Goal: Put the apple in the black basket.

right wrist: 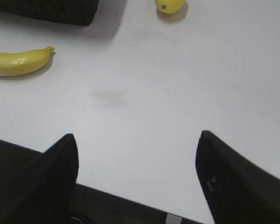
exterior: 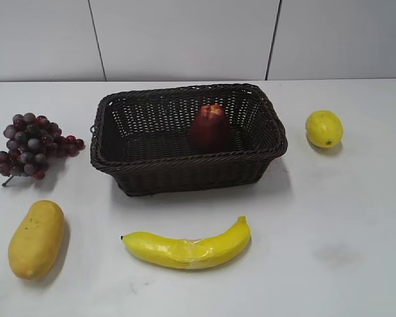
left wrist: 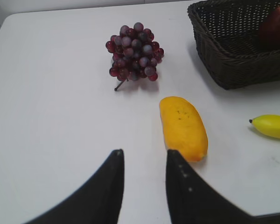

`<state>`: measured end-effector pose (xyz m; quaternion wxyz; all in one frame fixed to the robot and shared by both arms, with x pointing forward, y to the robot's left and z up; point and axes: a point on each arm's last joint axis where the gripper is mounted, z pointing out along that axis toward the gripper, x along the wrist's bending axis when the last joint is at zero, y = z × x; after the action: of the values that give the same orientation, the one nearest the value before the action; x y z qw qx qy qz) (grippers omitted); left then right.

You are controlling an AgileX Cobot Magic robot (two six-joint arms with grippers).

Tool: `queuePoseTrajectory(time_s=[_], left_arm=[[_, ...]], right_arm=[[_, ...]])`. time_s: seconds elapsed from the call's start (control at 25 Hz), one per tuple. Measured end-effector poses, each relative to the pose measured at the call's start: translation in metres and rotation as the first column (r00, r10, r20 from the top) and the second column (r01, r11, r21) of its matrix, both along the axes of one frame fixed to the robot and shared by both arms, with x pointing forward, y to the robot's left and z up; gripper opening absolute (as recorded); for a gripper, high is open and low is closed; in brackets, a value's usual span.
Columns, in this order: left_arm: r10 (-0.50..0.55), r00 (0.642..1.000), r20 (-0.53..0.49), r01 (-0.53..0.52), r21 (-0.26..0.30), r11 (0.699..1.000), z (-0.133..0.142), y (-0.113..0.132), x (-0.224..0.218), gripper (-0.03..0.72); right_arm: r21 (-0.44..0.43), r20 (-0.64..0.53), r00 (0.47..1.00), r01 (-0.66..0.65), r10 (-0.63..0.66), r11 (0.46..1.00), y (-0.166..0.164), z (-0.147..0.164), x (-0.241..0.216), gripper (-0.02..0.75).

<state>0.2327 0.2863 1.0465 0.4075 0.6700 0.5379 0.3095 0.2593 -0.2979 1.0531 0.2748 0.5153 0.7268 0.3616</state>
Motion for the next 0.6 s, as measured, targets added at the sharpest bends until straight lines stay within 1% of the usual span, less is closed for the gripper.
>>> queuePoseTrajectory(time_s=[0.6], left_arm=[[0.000, 1.000, 0.000, 0.000, 0.000, 1.000, 0.0000, 0.0000, 0.0000, 0.235]], right_arm=[[0.009, 0.009, 1.000, -0.025, 0.025, 1.000, 0.0023, -0.0018, 0.0001, 0.591]])
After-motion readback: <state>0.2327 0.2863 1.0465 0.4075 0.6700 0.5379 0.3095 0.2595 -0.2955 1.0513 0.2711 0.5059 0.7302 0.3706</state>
